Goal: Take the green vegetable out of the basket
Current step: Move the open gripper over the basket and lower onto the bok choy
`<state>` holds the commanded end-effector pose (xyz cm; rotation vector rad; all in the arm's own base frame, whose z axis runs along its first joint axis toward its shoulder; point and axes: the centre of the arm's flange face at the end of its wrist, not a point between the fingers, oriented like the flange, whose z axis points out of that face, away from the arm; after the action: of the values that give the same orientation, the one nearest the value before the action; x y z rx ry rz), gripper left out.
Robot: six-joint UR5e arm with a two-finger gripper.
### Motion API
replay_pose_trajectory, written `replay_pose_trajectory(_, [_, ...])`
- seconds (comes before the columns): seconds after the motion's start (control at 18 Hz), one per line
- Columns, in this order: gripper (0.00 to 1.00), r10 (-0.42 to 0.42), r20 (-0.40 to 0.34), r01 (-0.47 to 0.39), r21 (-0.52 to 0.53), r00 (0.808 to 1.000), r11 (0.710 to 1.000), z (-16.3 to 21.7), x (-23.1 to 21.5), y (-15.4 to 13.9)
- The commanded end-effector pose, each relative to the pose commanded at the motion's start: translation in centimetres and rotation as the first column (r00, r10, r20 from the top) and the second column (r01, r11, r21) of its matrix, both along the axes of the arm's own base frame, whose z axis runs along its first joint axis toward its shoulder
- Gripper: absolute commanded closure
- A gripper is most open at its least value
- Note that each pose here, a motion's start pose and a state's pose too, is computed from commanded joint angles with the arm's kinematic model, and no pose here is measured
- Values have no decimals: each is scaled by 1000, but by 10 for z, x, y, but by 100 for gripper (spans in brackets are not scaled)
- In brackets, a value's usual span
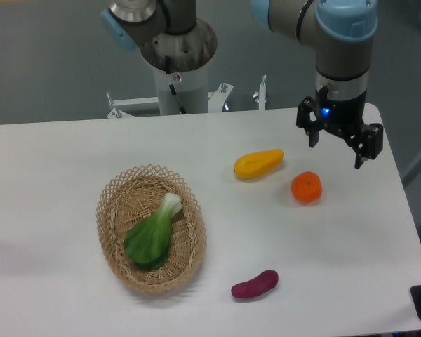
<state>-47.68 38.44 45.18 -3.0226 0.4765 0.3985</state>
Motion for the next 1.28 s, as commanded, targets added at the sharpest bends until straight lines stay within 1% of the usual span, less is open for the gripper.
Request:
replay_pose_trajectory(0.22, [0,-1,-5,1,-1,1000,1000,4,3,-1])
replay_pose_trajectory(0.33, [0,-1,1,1,-9,1000,1000,0,10,-4])
replay_pose_trajectory(0.44, [0,-3,20,3,3,1000,1000,-7,22,-6])
replay_pose_trajectory(0.56, [0,-6,61,5,23,998,1000,-22,37,-8])
replay_pose_trajectory(0.61, [0,-4,55,2,37,998,999,-23,46,-10])
replay_pose_trajectory(0.67, [0,20,46,-22,51,999,998,-28,53,-10])
replay_pose_trajectory(0.72, [0,63,48,-66,64,997,996,-34,59,-11])
replay_pose_trajectory(0.78, [0,99,63,-104,70,993,992,-41,67,-11])
replay_pose_trajectory(0.94, [0,114,91,-121,70,989,990,-51,97,10])
replay_pose_trajectory(1.06, [0,172,114,-182,77,978,980,-57,113,21])
replay_pose_trajectory(1.11, [0,196,128,-207,79,972,975,-61,123,31])
replay_pose_trajectory(1.22, [0,232,157,-245,70,960,967,-76,144,56])
replay_pose_trajectory(1.28, [0,238,172,-251,57,956,966,-86,151,64])
